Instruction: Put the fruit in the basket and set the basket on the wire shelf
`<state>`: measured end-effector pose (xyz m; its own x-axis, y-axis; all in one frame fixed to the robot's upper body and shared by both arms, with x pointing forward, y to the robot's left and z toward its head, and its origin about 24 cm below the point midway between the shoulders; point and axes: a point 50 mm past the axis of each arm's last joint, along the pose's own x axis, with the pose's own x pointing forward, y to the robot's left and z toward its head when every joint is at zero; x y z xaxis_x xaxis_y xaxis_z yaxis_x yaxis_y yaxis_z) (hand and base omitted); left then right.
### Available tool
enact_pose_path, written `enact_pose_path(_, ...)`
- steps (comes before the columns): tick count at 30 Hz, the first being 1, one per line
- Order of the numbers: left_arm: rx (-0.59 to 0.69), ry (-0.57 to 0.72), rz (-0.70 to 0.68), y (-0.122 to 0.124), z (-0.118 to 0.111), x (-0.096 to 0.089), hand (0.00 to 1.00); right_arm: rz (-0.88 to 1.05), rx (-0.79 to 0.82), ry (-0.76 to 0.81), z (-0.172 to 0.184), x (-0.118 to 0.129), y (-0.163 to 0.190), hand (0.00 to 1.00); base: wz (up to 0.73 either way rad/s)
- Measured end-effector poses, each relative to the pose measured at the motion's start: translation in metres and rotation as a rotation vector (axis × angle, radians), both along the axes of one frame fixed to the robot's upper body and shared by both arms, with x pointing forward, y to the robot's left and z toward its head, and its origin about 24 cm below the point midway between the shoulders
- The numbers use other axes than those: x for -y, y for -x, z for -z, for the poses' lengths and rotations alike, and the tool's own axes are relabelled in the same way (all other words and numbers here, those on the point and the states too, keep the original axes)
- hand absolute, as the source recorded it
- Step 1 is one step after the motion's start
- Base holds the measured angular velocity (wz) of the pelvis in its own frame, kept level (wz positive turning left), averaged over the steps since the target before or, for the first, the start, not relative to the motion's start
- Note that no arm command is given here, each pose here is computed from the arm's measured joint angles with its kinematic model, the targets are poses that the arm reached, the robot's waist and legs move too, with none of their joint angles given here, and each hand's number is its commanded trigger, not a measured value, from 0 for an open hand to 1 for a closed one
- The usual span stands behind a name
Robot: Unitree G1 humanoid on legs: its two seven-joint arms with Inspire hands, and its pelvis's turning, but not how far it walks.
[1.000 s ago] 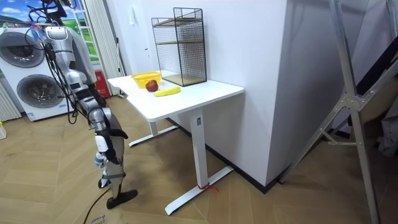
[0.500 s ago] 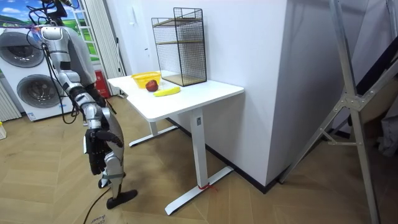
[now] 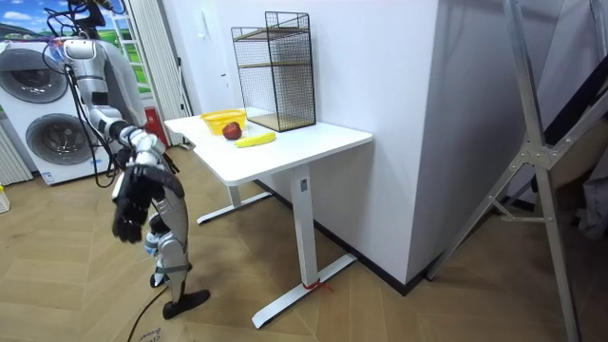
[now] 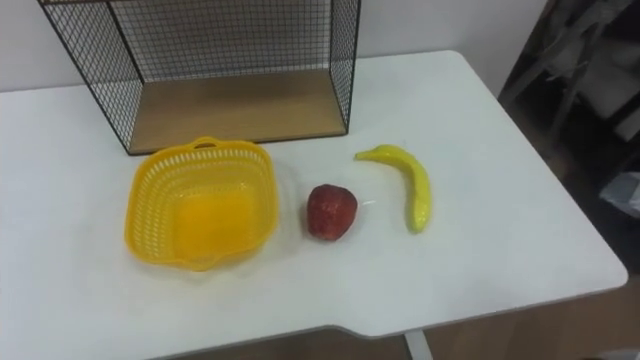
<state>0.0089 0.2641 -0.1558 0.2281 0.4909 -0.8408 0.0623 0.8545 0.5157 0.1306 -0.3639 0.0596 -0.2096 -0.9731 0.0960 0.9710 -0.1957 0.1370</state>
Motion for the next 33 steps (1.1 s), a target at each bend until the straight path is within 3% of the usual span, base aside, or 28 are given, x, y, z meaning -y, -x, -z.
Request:
enact_pose_path(5,-0.031,0.019,0.076,0.000,0.003,0.008,0.00,-0.217,-0.047,0.241,-0.029,-0.029,-0.030,0.00,-0.03)
enact_pose_path(9,-0.047,0.038,0.092,0.002,0.004,0.009,0.00,-0.463,-0.064,0.312,-0.036,-0.052,-0.052,0.00,-0.03)
enact_pose_path(21,-0.022,0.077,0.174,-0.015,0.004,0.014,0.00,-1.226,-0.227,0.264,-0.008,-0.117,-0.095,0.00,0.01)
enact_pose_path(33,-0.016,0.103,0.186,-0.019,0.004,0.016,0.00,-1.537,-0.413,0.280,0.014,-0.140,-0.103,0.00,0.03)
